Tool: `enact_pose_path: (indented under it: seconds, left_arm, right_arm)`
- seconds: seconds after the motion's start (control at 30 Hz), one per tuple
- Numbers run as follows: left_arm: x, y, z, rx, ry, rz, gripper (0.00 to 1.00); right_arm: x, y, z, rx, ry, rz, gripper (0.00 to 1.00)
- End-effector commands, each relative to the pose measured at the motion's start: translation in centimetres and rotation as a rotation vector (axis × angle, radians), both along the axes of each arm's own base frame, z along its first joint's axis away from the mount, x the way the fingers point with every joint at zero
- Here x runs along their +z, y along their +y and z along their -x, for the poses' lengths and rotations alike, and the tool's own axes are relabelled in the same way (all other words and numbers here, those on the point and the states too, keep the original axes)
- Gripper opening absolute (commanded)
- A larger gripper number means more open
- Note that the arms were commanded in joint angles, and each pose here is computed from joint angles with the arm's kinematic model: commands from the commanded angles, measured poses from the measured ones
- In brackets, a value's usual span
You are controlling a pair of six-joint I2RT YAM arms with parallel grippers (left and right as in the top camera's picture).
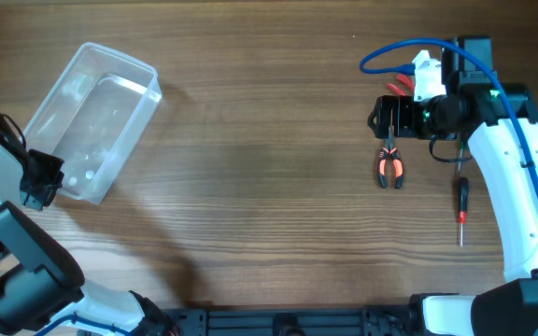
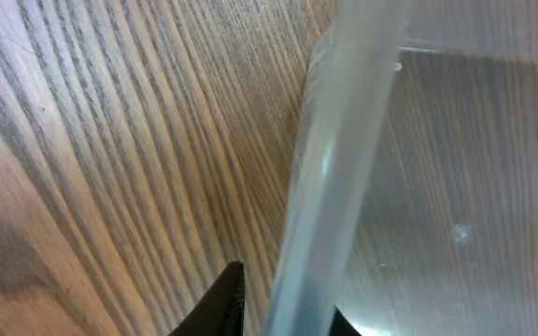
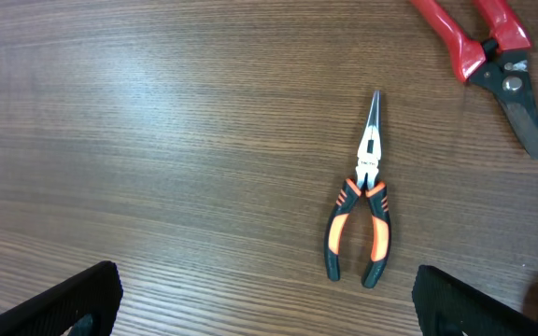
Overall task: Pack container
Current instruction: 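Drag the container to the table center and release it with the left gripper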
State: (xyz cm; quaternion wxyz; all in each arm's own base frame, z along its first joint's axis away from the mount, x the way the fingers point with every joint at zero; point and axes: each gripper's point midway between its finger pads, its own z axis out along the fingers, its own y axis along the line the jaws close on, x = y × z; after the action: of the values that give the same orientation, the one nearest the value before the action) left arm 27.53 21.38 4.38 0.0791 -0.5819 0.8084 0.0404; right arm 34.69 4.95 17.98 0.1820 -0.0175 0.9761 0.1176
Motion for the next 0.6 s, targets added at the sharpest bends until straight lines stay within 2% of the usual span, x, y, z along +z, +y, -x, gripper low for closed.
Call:
enact_pose_path:
  seconds: [0.0, 0.13, 0.23, 0.43, 0.57]
  left_arm:
    - [-0.1, 0.1, 0.0, 0.006, 0.006, 0.008, 0.16]
    - [0.0, -0.5, -0.6, -0.003, -0.030, 0.046, 0.04]
    - [0.9, -1.1, -1.8, -0.019, -0.098, 0.073, 0.04]
    - [6.0, -3.3, -5.6, -0.184, -0.293, 0.016, 0.04]
    - [10.6, -8.1, -8.5, -0.415, -0.423, -0.049, 0.04]
  right_arm:
    - [0.5, -0.4, -0.3, 0.003, -0.019, 0.020, 1.00]
    - [0.5, -0.4, -0.3, 0.003, -0.020, 0.020, 0.99]
    - [0.5, -0.4, -0.4, 0.003, -0.023, 0.020, 1.00]
    - [0.6, -1.3, -0.7, -0.029, -0.036, 0.064, 1.00]
    - [1.8, -3.3, -1.2, -0.151, -0.086, 0.136, 1.00]
